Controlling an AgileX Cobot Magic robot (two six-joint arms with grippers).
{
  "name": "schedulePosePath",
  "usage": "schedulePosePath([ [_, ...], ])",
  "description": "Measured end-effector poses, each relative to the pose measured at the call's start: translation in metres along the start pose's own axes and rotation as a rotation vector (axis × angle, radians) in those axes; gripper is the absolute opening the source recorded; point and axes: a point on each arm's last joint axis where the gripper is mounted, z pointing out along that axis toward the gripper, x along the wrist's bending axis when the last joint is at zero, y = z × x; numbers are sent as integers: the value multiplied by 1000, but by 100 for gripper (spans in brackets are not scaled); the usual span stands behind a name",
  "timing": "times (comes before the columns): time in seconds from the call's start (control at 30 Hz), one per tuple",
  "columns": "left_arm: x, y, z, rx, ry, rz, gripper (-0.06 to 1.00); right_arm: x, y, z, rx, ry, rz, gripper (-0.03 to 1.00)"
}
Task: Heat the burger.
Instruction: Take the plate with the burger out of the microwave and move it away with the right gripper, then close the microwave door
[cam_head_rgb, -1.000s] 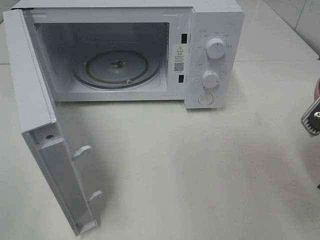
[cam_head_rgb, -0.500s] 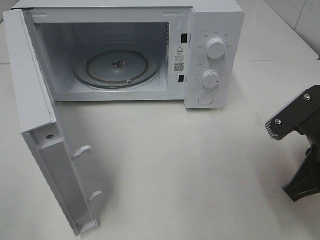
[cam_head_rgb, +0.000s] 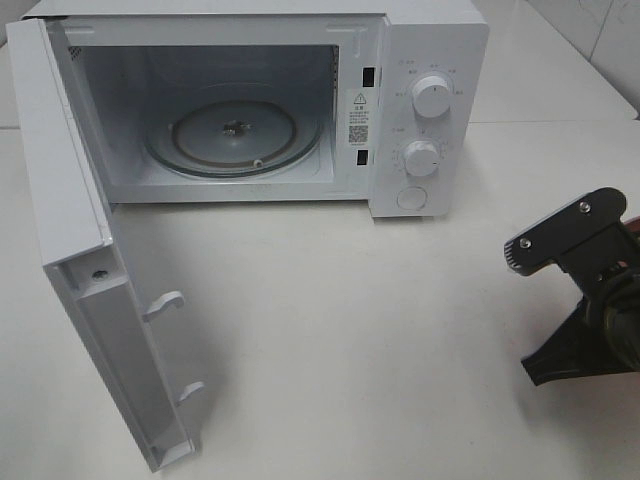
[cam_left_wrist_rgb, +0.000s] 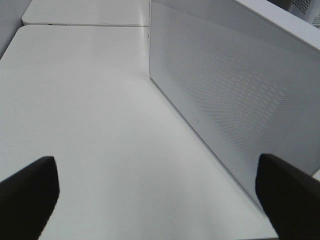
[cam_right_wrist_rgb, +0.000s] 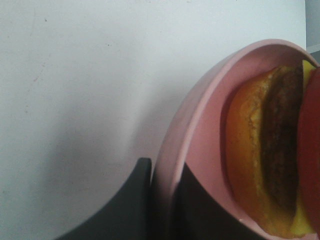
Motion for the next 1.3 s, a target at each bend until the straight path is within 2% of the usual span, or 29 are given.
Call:
schedulePosePath([
  [0.2,0,0,0,0,0,0,99,4,-3,19,44,-29,49,10],
  [0.33,0,0,0,0,0,0,99,0,-9,37,116,-77,109,10],
  [0.47,0,0,0,0,0,0,99,-2,-10,44,119,-80,89,11],
  [0.57,0,0,0,0,0,0,99,-1,-7,47,96,-50,53,15],
  [0.63,0,0,0,0,0,0,99,-1,-6,49,81,-42,42,22],
  [0.67,0,0,0,0,0,0,99,-1,-6,49,81,-42,42,22],
  [0.73,0,0,0,0,0,0,99,-2,-5,49,73,-48,43,37],
  [0.83,0,0,0,0,0,0,99,-2,-5,49,73,-48,43,40],
  [0.9,0,0,0,0,0,0,99,-3,-4,46,77,-45,73,51],
  [1.0,0,0,0,0,0,0,99,-4,-2,44,77,-38,85,52],
  [1.17,0,0,0,0,0,0,99,-11,16,20,48,103,132,56],
  [1.27,0,0,0,0,0,0,99,-12,20,14,38,128,133,57],
  [1.3,0,0,0,0,0,0,99,-16,26,4,18,180,123,57],
])
